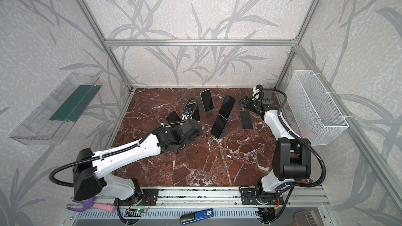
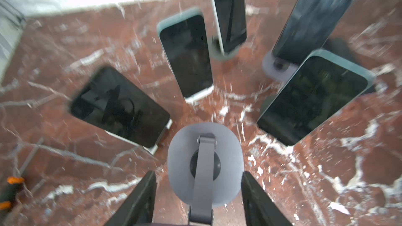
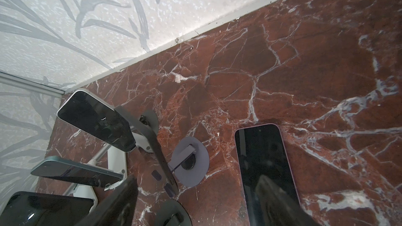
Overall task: Remove the phone from the phone stand
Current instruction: Pick up the phone stand from the center of the table.
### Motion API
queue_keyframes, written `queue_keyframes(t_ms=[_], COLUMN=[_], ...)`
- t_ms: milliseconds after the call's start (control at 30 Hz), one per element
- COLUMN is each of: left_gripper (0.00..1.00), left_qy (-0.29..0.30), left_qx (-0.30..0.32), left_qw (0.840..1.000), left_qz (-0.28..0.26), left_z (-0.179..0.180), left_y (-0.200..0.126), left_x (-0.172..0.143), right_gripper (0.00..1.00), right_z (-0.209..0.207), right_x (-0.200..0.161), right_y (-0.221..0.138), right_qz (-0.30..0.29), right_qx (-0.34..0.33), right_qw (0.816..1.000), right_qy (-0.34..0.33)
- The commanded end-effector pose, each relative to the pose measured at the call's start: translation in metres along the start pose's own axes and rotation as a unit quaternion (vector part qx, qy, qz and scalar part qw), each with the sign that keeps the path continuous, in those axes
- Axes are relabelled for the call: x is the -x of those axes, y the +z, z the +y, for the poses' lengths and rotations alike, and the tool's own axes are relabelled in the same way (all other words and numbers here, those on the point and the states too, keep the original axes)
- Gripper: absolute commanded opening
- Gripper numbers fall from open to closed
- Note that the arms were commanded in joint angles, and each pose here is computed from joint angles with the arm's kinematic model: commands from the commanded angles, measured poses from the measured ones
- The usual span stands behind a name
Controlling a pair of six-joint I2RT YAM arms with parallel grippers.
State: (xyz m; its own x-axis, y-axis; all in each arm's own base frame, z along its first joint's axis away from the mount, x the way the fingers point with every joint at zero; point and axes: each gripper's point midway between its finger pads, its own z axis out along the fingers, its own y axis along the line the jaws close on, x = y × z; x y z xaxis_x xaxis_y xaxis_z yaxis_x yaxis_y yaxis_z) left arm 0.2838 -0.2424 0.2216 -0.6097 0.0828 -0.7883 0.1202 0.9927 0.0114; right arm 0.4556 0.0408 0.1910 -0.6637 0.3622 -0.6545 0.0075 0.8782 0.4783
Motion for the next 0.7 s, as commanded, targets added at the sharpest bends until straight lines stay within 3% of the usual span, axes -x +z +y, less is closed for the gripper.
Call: queue_keyframes(t_ms=[0, 367, 667], left_gripper=[0.51, 0.5, 0.5], left_qy=[0.016, -0.024, -0.081], left_qx=[0.024, 0.071, 0.095], left_qw=[0.998, 0.994, 0.99], left_qz=[-0.054, -0.078, -0.072], left_z=[0.03, 0.105, 0.157], left_y=[-0.026, -0.043, -0.03], left_x=[0.044, 0.107, 0.134], right_gripper=[0.86, 0.86, 0.86], right_z=[0.009, 0.009, 0.005], right_x=[0.023, 0.03, 0.031], right_y=[-0.018, -0.032, -0.032], right_qz=[-0.046, -0.071, -0.076], right_qx=[0.009, 0.007, 0.005], right_qw=[0.999, 0.997, 0.997], right_qy=[-0.011, -0.012, -0.006])
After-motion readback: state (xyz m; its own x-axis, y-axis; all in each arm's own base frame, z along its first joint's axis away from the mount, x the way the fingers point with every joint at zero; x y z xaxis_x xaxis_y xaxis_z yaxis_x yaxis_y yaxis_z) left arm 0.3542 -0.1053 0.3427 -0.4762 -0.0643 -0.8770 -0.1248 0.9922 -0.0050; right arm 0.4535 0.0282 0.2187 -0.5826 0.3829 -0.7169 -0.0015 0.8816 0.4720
